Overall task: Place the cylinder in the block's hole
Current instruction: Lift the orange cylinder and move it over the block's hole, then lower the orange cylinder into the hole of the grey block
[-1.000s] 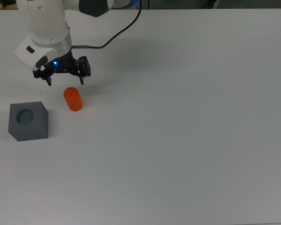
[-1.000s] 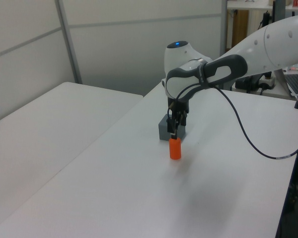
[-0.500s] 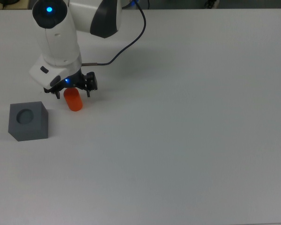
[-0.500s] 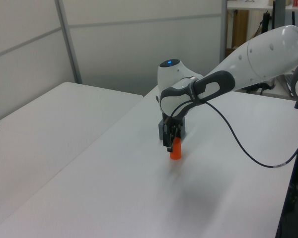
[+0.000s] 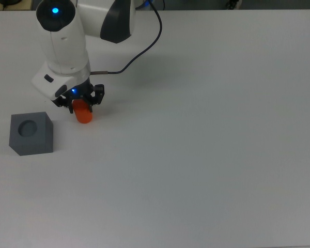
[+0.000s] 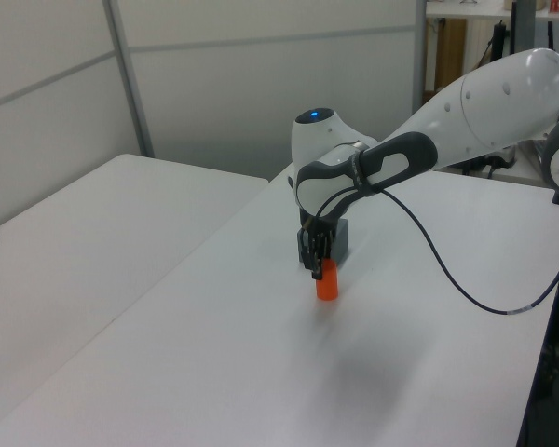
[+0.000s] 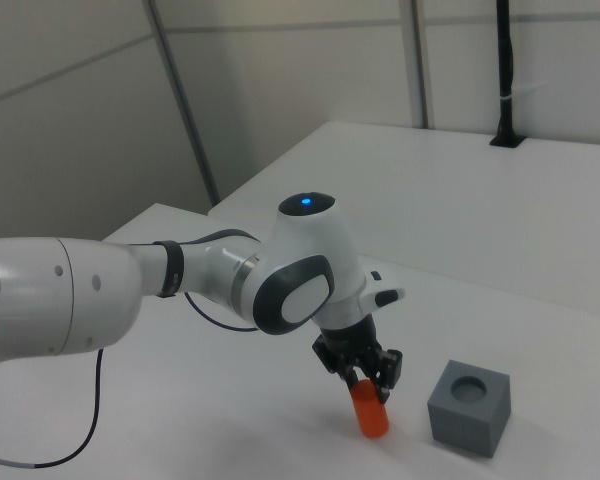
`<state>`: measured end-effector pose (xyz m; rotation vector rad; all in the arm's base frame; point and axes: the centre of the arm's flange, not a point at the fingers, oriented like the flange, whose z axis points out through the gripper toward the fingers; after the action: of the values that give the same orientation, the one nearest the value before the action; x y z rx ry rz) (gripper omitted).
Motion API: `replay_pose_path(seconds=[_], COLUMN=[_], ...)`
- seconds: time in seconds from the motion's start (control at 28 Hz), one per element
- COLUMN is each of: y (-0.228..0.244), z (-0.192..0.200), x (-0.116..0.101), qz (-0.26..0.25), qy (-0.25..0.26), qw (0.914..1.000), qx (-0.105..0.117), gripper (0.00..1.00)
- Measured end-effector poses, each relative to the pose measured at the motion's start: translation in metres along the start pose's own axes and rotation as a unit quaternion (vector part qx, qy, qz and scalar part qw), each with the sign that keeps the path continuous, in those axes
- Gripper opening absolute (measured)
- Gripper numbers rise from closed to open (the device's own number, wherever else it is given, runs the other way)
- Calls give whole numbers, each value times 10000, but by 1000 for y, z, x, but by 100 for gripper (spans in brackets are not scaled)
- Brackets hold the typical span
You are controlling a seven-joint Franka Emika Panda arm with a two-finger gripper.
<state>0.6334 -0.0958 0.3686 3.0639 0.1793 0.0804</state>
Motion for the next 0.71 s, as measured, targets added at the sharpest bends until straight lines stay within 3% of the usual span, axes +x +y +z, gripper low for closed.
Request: replay_pose_path(seconds=[0.32,0.71], y=[21,108], z=[-31,-91], x=[10,6], qz=[166,1045], qy=[198,857], qw=[9997,9907], qx=[-24,129], gripper=[51,51])
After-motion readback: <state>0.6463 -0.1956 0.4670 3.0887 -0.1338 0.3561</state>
